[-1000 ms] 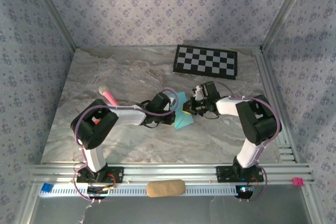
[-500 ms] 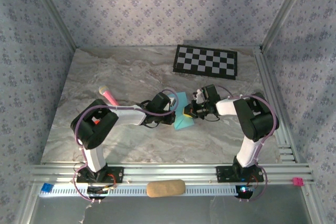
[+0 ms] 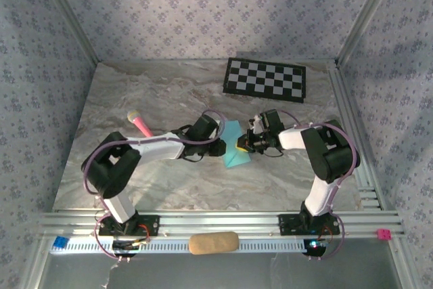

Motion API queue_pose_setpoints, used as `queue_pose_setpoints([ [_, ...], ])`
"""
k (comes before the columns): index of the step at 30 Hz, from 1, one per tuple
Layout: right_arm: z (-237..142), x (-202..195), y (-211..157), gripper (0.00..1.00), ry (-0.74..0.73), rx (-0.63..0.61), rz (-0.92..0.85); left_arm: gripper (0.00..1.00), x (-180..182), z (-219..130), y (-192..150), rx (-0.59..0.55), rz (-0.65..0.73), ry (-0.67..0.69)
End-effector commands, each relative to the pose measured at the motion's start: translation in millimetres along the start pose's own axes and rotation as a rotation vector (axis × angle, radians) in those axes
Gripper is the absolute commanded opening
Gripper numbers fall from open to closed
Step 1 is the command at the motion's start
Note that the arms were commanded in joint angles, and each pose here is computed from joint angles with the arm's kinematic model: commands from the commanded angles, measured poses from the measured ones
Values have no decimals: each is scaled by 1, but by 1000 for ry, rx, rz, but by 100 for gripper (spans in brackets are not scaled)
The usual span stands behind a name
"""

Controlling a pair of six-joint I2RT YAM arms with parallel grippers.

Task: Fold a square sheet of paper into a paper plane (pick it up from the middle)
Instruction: Fold the triangle a second time at the center of the table.

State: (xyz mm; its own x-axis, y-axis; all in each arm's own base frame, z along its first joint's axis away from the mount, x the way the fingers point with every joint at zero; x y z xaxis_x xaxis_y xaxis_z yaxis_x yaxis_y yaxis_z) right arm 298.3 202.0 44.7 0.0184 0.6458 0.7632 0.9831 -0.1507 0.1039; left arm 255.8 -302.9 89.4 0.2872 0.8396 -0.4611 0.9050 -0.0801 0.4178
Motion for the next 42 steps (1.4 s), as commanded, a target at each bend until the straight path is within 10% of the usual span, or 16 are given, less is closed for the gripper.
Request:
queue_pose_setpoints([
  [1, 1, -34, -14, 0, -145, 7, 83, 23, -30, -20, 16, -42, -24, -95],
  [11, 2, -35, -15, 0, -150, 9, 88, 0, -72, 11, 1, 153, -25, -291],
  [42, 3, -42, -20, 0, -162, 21, 99, 0, -24, 50, -43, 278, -54, -133],
])
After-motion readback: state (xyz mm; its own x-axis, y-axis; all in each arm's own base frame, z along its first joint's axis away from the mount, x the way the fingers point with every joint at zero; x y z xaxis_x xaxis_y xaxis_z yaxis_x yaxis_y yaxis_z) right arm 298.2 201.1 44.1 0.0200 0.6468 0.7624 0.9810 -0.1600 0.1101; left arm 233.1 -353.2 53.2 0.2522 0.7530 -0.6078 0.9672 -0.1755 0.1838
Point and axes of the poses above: each hand's point on the last joint's axis, 136 mm out from that joint toward the fingers, its own z axis out along the fingers, its own x axis along the line the jaws close on, y = z × x, the point moved 4 cm from there along -z, back along the fingers
